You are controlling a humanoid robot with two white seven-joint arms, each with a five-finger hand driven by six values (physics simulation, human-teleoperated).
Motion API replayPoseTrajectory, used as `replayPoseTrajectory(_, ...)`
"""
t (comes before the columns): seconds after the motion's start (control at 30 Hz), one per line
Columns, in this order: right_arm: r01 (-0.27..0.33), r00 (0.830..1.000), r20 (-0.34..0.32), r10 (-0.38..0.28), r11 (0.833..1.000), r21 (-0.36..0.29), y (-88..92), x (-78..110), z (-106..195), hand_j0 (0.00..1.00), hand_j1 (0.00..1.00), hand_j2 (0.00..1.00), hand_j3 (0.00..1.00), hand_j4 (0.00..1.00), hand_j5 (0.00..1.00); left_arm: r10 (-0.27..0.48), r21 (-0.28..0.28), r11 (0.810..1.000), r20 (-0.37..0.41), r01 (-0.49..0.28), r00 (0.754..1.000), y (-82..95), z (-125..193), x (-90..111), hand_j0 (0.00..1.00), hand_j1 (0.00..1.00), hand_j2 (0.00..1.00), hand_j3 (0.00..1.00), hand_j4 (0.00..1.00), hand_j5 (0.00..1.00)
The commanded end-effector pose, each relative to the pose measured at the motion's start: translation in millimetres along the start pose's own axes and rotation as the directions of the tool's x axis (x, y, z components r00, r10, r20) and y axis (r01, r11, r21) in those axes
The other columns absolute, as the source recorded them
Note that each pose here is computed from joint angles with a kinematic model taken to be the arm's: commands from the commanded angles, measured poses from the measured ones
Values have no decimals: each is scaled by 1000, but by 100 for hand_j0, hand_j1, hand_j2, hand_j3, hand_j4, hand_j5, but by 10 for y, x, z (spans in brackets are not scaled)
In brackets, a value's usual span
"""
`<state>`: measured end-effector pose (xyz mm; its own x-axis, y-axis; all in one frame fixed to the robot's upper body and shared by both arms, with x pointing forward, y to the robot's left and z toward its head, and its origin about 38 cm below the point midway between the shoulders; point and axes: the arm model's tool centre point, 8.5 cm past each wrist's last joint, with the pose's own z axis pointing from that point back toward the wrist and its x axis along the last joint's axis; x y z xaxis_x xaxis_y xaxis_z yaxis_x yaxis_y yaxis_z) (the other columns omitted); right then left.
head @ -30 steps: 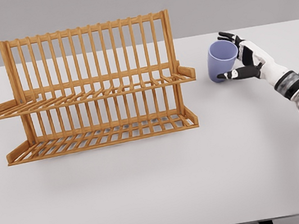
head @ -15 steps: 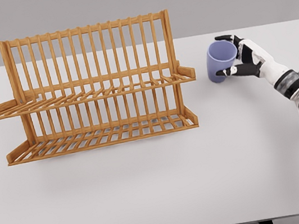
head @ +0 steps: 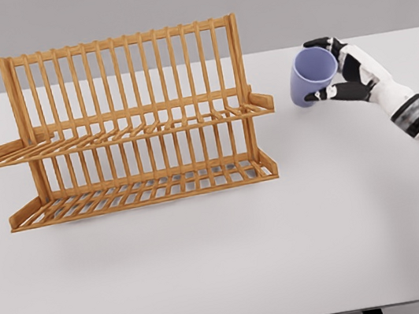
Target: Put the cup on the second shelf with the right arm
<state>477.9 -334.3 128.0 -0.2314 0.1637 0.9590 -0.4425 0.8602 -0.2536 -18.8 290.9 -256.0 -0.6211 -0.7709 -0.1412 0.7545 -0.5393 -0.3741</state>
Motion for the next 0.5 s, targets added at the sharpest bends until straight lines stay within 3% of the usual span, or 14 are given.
replayPoseTrajectory(0.0,-18,999,46,18,1000,0,-21,161,-39,58,58,58,58,58,58,-1,-1,1000,0,1,1000,-2,0,0,100,100,100,100,100,100)
replayPoseTrajectory(0.47,-118,980,166,108,992,47,121,627,49,57,57,57,57,57,57,-1,-1,1000,0,1,1000,-2,0,0,100,100,100,100,100,100)
